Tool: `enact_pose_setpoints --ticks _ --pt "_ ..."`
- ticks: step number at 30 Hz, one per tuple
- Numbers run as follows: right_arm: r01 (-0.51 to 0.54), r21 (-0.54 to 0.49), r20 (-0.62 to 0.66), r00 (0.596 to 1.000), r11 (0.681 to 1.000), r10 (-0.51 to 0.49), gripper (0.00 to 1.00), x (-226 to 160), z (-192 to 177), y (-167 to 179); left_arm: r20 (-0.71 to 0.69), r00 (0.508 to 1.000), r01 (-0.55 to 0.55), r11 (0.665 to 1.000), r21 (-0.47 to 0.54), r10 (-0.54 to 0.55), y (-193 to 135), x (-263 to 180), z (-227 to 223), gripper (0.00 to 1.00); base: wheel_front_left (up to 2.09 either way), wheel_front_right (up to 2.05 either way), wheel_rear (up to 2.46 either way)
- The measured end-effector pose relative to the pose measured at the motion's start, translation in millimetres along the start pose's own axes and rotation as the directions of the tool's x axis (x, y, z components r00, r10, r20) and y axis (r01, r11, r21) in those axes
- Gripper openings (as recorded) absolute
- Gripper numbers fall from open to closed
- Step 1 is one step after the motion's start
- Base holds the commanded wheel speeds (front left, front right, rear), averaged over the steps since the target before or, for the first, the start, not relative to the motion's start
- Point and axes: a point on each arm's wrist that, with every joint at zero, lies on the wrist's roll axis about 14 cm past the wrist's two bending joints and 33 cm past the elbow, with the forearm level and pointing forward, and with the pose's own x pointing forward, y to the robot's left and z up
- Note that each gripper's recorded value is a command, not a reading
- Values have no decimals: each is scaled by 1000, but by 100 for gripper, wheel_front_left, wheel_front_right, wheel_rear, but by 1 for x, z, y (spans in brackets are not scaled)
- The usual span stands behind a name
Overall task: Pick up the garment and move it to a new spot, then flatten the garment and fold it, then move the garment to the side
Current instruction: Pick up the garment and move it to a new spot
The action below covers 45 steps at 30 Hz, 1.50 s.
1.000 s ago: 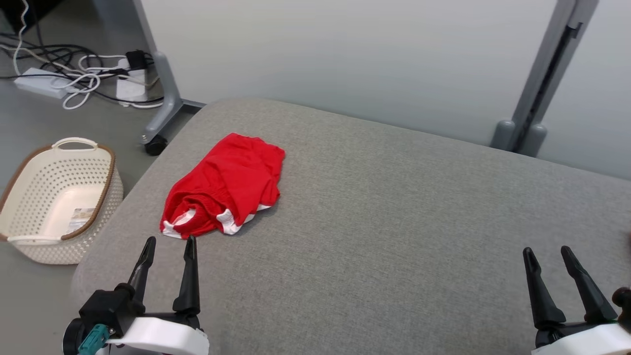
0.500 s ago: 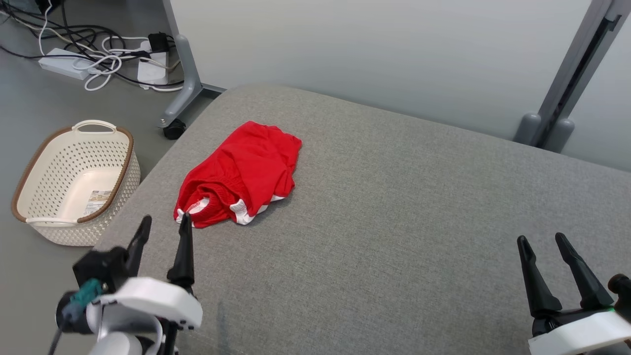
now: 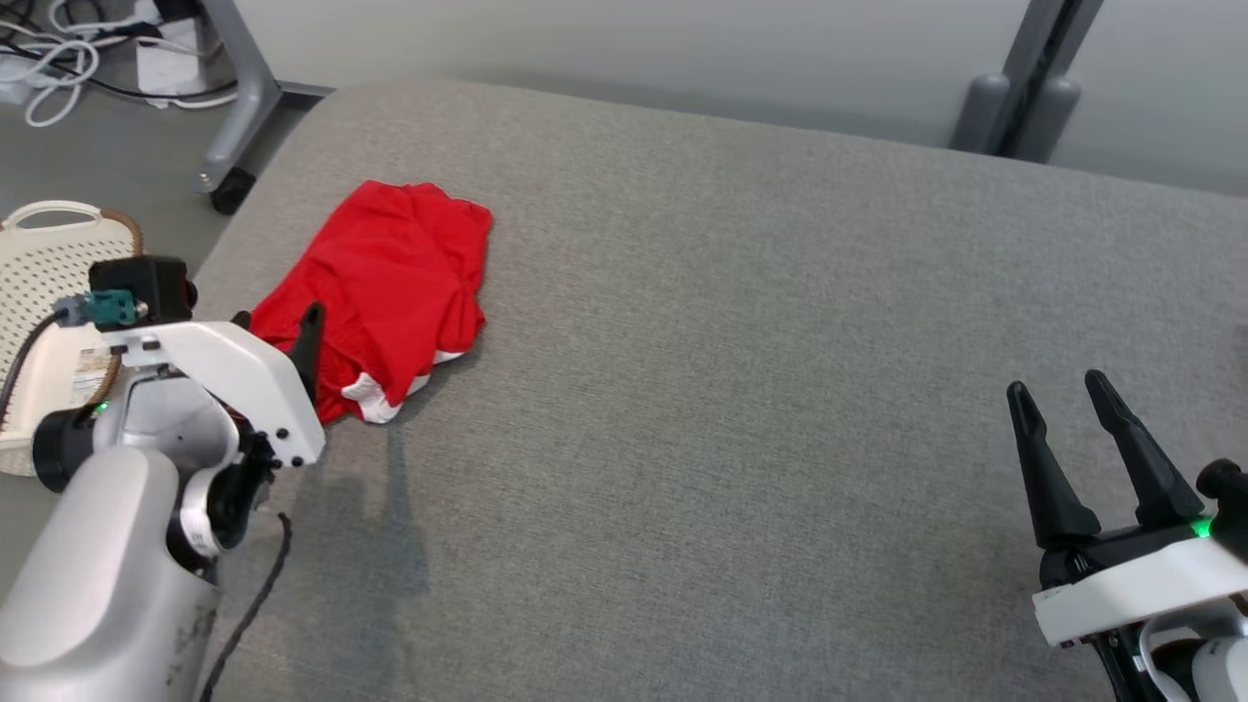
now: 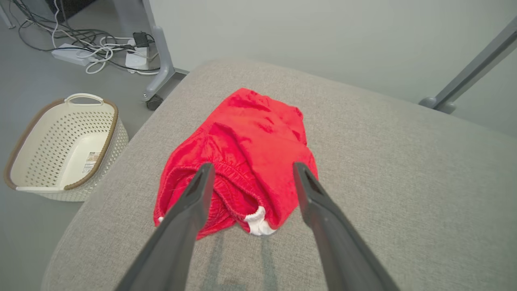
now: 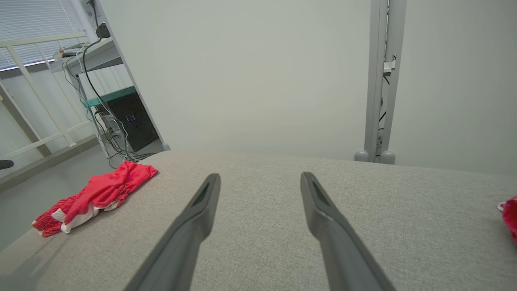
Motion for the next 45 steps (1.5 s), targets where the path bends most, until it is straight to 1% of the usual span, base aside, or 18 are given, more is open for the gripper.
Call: enact_pose_setpoints --ticks 3,10,14,16,17,19,21,22,23,27,34,39,45 --pt "24 9 -7 1000 1000 -24 100 2 -6 -12 -78 997 -10 1000 0 10 2 24 -6 100 0 0 0" --pt "89 12 -40 995 996 -89 100 -2 -22 -44 -275 961 3 999 46 10 -4 69 -50 100 0 0 0" --pt "119 5 -55 991 993 -119 100 -5 -27 -58 -421 907 0 999 49 21 -4 80 -93 100 0 0 0" --pt "132 6 -60 990 991 -131 100 -7 -29 -63 -471 882 3 999 44 18 -4 82 -109 100 0 0 0" --pt "138 5 -59 989 990 -137 100 -9 -29 -65 -481 877 4 999 42 16 -5 84 -112 98 0 0 0" --pt "145 2 -61 988 989 -144 100 -11 -29 -67 -498 867 3 999 34 14 -4 85 -116 83 0 0 0" --pt "147 1 -62 987 989 -147 100 -12 -29 -67 -503 864 4 999 32 12 -3 84 -119 44 0 0 0" --pt "148 -1 -61 987 989 -148 100 -12 -29 -67 -505 863 6 999 31 11 -3 83 -120 18 0 0 0" --pt "149 -2 -59 987 989 -149 100 -13 -28 -67 -500 866 2 1000 30 13 -1 83 -120 0 0 0 0" --pt "147 -2 -60 987 989 -147 100 -15 -27 -65 -468 884 10 1000 25 3 0 81 -117 0 0 0 0" --pt "129 -6 -38 991 992 -129 100 -17 -18 -54 -378 925 65 993 101 -22 -4 78 -92 0 0 0 0" --pt "131 -4 -24 991 991 -131 100 -25 -11 -47 -274 958 130 978 164 -81 -23 76 -56 0 0 0 0" --pt "144 -11 8 989 989 -144 100 -38 2 -42 -170 968 222 946 237 -184 -56 65 -17 0 0 0 0"
